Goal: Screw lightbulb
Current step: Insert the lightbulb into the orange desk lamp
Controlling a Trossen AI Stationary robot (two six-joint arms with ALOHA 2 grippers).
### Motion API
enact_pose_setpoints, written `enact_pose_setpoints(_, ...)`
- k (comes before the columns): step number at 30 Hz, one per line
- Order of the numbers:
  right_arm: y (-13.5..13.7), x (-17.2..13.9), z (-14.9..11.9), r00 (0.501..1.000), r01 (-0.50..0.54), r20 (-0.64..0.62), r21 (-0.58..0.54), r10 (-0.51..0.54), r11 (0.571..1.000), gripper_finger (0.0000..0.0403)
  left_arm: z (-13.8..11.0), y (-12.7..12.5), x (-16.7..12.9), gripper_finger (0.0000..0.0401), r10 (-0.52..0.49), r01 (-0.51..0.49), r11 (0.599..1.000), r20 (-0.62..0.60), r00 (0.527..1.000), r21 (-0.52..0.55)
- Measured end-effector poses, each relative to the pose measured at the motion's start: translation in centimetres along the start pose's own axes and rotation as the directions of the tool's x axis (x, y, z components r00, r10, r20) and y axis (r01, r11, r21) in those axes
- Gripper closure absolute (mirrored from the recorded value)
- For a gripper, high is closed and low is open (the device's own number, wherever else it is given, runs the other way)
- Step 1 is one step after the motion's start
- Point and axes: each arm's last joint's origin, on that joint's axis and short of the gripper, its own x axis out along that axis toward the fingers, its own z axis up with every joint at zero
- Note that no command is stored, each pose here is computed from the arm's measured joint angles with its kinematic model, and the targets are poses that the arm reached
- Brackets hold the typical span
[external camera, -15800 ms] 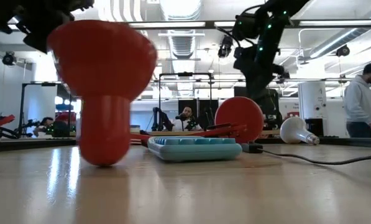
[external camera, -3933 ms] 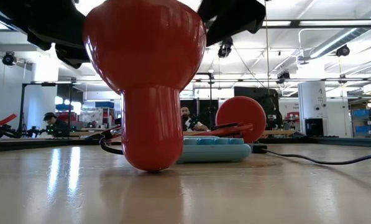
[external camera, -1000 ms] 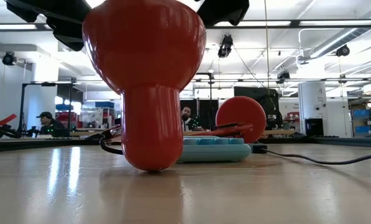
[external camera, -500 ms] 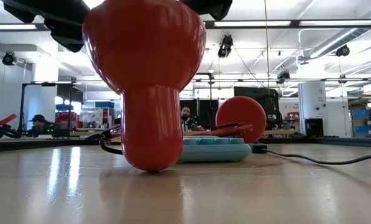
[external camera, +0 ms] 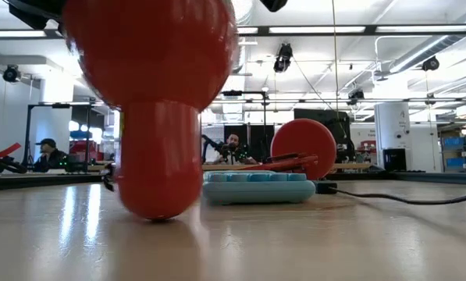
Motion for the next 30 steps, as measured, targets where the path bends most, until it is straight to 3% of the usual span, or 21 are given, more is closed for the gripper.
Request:
enact_pose_setpoints(9, 0.0, 0.5, 0.1, 1.0, -0.007, 0.026, -0.013, 0.008, 1.0, 0.0117, 0.2, 0.1, -0.9, 0.0217, -0.026, 0.026, 1.0, -0.017, 1.0, -0.009)
enact_pose_setpoints(18, -0.1, 0.5, 0.2, 0.999, 0.008, 0.036, -0.023, -0.008, 1.0, 0.0125, 1.3, -1.1, -3.4, 0.0217, -0.002, -0.002, 1.0, -0.174, 0.985, -0.022)
enact_pose_setpoints(24, -1.2, -1.5, 1.0, 0.987, 0.153, 0.056, -0.041, -0.151, 0.987, 0.0123, 0.3, -2.6, -4.4, 0.0217, -0.038, 0.021, 0.993, -0.151, 0.988, -0.114)
enact_pose_setpoints(27, -2.7, -2.0, 1.4, 0.964, 0.258, 0.064, -0.009, -0.257, 0.966, 0.012, -0.6, -3.3, -4.6, 0.0217, -0.039, 0.025, 0.989, -0.092, 0.995, -0.147)
enact_pose_setpoints(30, -4.4, -1.6, 1.5, 0.954, 0.295, 0.055, 0.021, -0.296, 0.955, 0.0122, -1.1, -3.6, -4.4, 0.0217, -0.054, 0.051, 0.98, -0.009, 0.999, -0.192)
